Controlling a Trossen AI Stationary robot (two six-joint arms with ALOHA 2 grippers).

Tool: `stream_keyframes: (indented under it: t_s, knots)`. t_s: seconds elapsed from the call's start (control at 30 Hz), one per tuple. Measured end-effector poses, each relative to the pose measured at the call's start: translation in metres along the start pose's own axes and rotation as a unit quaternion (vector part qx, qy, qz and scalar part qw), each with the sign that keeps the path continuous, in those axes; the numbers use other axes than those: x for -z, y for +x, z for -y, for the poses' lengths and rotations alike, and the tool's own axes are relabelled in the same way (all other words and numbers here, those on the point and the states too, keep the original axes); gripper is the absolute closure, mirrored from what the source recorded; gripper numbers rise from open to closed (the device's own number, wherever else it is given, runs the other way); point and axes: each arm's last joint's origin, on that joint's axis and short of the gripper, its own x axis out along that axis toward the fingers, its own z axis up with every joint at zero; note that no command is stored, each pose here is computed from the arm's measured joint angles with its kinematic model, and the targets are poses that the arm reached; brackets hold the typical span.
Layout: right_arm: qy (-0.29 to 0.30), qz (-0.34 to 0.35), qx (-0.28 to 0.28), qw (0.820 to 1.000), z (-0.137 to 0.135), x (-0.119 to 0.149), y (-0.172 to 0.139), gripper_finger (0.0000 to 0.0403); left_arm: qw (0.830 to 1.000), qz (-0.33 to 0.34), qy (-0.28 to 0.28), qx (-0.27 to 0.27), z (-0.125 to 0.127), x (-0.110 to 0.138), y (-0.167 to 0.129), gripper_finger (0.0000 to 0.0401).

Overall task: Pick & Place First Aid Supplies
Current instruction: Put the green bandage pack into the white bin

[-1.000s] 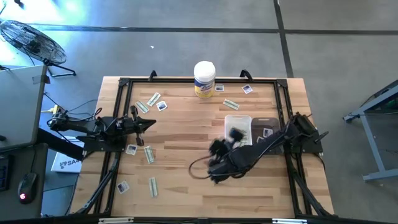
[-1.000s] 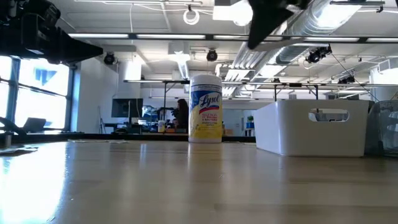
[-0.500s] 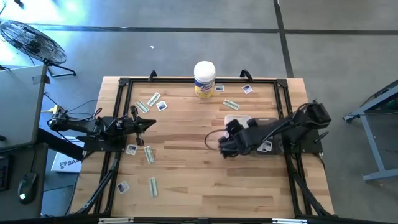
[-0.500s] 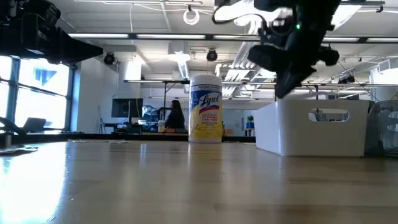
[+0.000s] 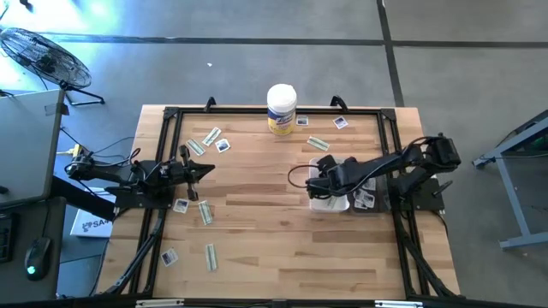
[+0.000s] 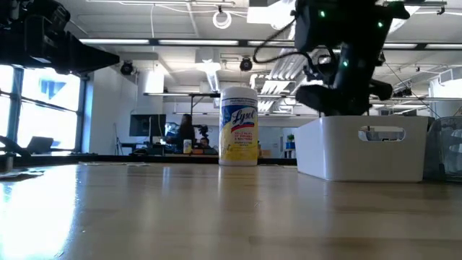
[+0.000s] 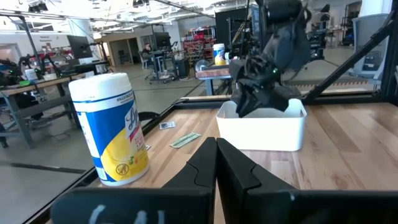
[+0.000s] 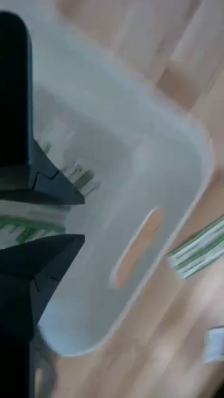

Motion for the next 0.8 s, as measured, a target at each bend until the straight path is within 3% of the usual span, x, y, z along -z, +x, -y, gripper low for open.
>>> stream_keyframes:
  t_s: [0.37,0.6,0.8]
  knots:
    - [-0.019,0.101,-0.093,0.990,-0.009,-0.072,-0.069,0.0304,1.000,0.000,0.000,0.000,0.000,0.000,0.000,0.0400]
    - [0.015,0.181,-0.051,0.982,0.003,-0.116,-0.076,0.0304,1.000,0.000,0.000,0.000,0.000,0.000,0.000,0.0400]
    - [0.004,0.186,-0.031,0.982,0.013,-0.131,-0.057,0.0304,1.000,0.000,0.000,0.000,0.000,0.000,0.000,0.0400]
